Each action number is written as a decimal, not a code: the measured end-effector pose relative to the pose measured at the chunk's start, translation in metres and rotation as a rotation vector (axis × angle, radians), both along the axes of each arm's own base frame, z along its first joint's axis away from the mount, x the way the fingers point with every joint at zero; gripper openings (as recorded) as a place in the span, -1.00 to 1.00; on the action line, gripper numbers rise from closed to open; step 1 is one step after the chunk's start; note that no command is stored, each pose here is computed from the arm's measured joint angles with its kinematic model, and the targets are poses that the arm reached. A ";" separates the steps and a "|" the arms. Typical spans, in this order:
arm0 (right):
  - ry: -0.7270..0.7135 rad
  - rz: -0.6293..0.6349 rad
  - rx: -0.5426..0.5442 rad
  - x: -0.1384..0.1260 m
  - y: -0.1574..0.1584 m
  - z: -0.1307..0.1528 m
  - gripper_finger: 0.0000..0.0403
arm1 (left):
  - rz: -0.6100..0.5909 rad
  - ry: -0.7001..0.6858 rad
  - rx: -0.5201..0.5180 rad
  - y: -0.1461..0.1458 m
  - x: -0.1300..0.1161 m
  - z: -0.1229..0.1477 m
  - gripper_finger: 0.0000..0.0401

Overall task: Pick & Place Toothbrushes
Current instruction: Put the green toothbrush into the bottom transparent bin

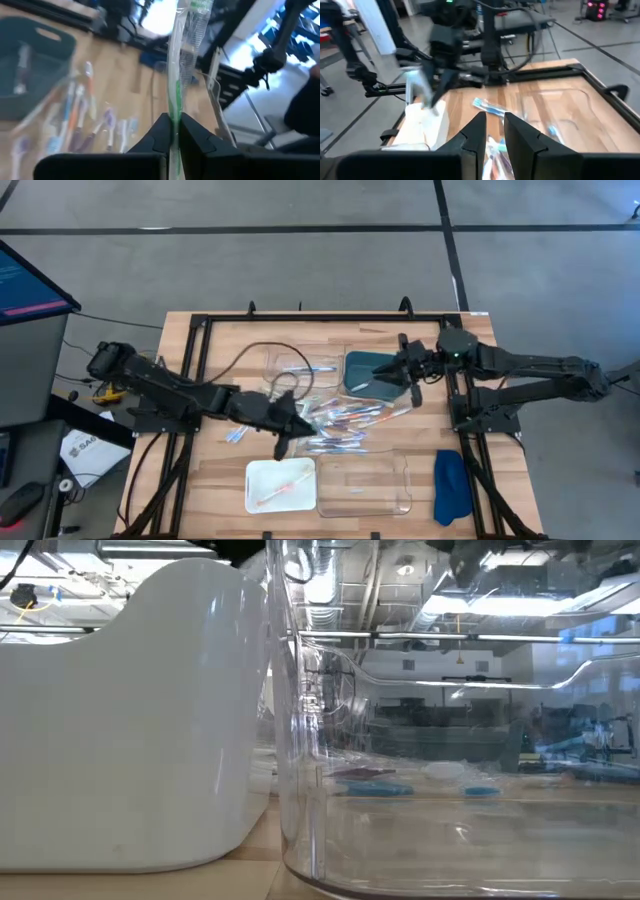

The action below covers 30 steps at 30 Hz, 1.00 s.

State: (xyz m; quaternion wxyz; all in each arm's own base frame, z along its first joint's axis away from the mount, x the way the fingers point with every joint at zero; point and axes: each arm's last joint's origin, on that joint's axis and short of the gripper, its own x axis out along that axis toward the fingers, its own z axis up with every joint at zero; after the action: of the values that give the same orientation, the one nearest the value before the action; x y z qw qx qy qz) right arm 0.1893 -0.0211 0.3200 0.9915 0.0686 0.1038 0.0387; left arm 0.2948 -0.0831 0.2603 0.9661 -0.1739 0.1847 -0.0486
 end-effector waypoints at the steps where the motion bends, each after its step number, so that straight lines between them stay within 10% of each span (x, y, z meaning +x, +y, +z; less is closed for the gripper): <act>1: 0.008 -0.006 0.003 -0.003 -0.001 0.000 -0.69 | -0.019 0.003 0.002 -0.003 0.008 0.000 -0.95; 14: 0.132 -0.030 0.007 -0.013 -0.004 -0.010 -0.69 | -0.178 0.280 0.201 -0.041 0.097 0.013 -0.95; 30: 0.254 -0.100 0.036 -0.026 -0.014 -0.019 -0.69 | -0.262 0.412 0.113 -0.050 0.148 -0.025 -0.95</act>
State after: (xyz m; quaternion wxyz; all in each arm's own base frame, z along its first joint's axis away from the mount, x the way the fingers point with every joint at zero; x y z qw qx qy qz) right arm 0.1635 -0.0352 0.3008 0.9696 0.0957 0.2245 -0.0180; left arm 0.4431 -0.1331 0.2356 0.9017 -0.1002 0.4011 -0.1264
